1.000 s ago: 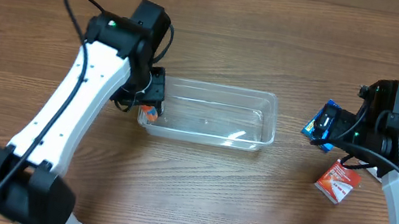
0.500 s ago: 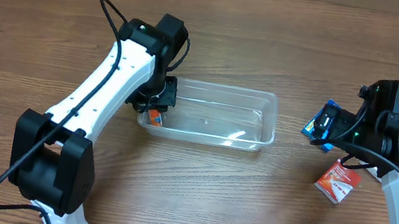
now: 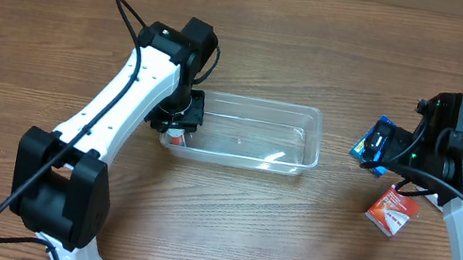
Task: Pack container
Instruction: 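Carry the orange tube into the container beside the bottle, release, then retract the left gripper and grasp the blue box with the right gripper, then place the blue box upright in the container's right end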
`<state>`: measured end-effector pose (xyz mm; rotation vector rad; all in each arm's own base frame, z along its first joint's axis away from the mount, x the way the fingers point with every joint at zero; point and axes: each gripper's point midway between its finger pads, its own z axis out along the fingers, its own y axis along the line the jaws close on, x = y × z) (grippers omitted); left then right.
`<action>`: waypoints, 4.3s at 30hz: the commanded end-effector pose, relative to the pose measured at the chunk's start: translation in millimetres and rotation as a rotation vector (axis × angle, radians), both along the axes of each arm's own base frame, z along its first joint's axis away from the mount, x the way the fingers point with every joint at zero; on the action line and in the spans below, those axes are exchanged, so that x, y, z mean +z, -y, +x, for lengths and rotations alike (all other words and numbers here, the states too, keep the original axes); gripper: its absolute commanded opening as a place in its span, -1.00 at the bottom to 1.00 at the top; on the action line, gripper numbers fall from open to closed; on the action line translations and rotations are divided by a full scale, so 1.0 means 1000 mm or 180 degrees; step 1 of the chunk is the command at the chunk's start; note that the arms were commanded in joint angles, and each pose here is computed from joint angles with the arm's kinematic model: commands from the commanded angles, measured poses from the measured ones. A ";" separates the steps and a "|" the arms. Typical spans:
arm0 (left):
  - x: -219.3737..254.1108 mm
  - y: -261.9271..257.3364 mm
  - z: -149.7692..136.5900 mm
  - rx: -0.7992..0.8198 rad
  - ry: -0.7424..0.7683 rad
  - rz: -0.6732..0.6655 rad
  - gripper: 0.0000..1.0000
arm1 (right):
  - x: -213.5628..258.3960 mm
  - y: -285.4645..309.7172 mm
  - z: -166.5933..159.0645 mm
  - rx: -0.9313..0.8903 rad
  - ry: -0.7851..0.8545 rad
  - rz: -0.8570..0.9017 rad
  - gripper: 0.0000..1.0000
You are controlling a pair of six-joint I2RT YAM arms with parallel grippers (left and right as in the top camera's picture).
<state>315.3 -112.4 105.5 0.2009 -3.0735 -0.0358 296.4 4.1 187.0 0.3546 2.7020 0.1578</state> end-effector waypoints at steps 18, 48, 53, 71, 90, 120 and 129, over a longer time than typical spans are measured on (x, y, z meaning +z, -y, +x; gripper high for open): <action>0.094 -0.003 0.001 -0.0174 0.0795 -0.0156 -0.92 | 0.018 0.000 0.005 0.0001 0.0192 0.0009 1.00; 0.014 -0.004 -0.018 -0.0143 0.0383 -0.0144 -0.92 | 0.018 0.000 0.005 0.0001 0.0190 0.0009 0.99; 0.025 -0.001 -0.010 -0.0204 0.0488 -0.0176 -0.81 | 0.018 0.000 0.005 0.0001 0.0190 0.0009 1.00; 0.136 -0.125 0.040 0.0921 0.1378 -0.0078 0.11 | 0.093 0.033 0.043 -0.0541 0.0775 -0.0343 1.00; 0.137 -0.138 0.042 0.0966 0.1413 -0.0063 0.20 | -0.170 0.051 0.078 -0.0594 -0.1460 -0.0120 1.00; 0.134 -0.137 0.036 0.0966 0.1327 -0.0053 0.20 | -0.152 0.044 0.096 -0.0482 -0.1278 -0.0013 0.48; 0.134 -0.138 0.036 0.0944 0.1331 -0.0040 0.20 | 0.034 -0.065 0.072 0.0650 -0.0033 -0.0118 0.50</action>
